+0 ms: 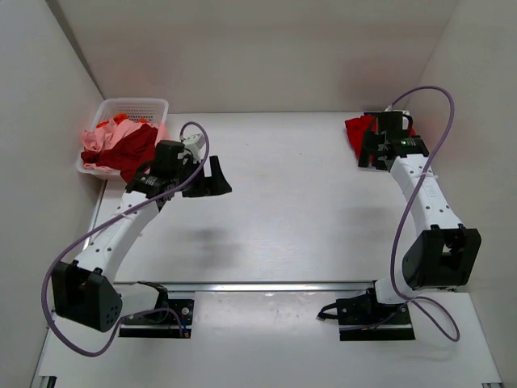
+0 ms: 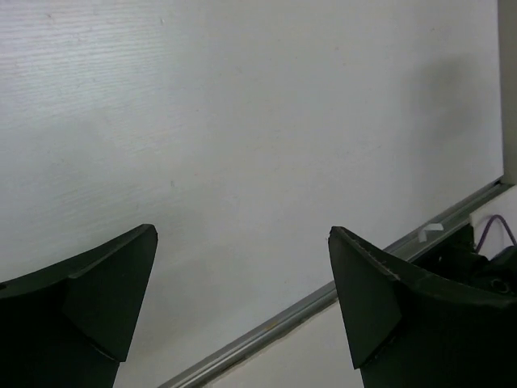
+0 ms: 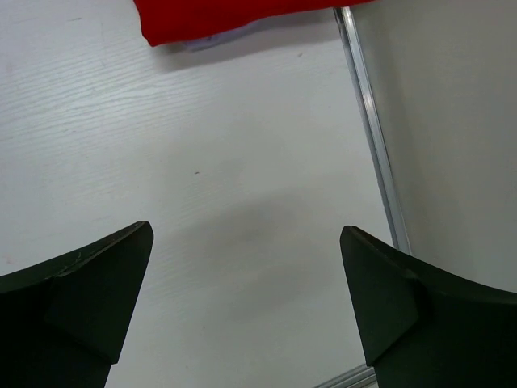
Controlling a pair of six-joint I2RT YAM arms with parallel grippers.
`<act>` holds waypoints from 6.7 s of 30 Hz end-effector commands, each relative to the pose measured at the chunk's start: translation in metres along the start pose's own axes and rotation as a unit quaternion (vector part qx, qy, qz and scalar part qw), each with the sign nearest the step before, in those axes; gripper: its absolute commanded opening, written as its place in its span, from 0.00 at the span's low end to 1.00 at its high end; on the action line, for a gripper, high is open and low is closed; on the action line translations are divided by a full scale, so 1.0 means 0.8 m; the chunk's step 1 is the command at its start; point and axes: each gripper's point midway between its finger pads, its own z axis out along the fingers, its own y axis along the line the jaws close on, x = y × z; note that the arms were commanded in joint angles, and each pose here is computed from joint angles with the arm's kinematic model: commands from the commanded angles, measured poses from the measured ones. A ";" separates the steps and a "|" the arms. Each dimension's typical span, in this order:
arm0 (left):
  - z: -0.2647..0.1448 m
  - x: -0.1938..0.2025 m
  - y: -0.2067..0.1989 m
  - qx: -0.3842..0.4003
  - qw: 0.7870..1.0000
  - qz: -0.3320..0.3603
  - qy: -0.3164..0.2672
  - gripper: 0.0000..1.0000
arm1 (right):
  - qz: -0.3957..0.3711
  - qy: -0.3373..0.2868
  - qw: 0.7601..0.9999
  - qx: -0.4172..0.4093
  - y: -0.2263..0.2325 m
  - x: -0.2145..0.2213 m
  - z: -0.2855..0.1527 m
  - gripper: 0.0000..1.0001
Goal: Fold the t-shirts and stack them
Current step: Grab crumpled tshirt from bin with the left arm, then move the tshirt to the center of the board, then flatten out the tshirt
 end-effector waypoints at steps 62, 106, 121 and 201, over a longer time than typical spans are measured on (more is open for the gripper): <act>-0.161 -0.410 0.042 -0.170 0.891 -0.025 -0.420 0.00 | -0.044 0.022 0.998 -0.035 0.073 0.003 0.032 0.99; 0.057 0.230 0.064 -0.111 0.973 -0.105 0.174 0.60 | -0.092 0.176 0.916 -0.349 0.311 0.251 -0.031 0.76; 0.061 0.101 0.049 -0.127 0.987 -0.053 0.082 0.00 | -0.070 0.126 0.932 -0.333 0.285 0.163 -0.058 0.00; -0.019 0.114 0.199 -0.320 0.942 -0.105 0.013 0.65 | 0.102 0.129 0.960 -0.228 0.154 0.175 -0.077 0.59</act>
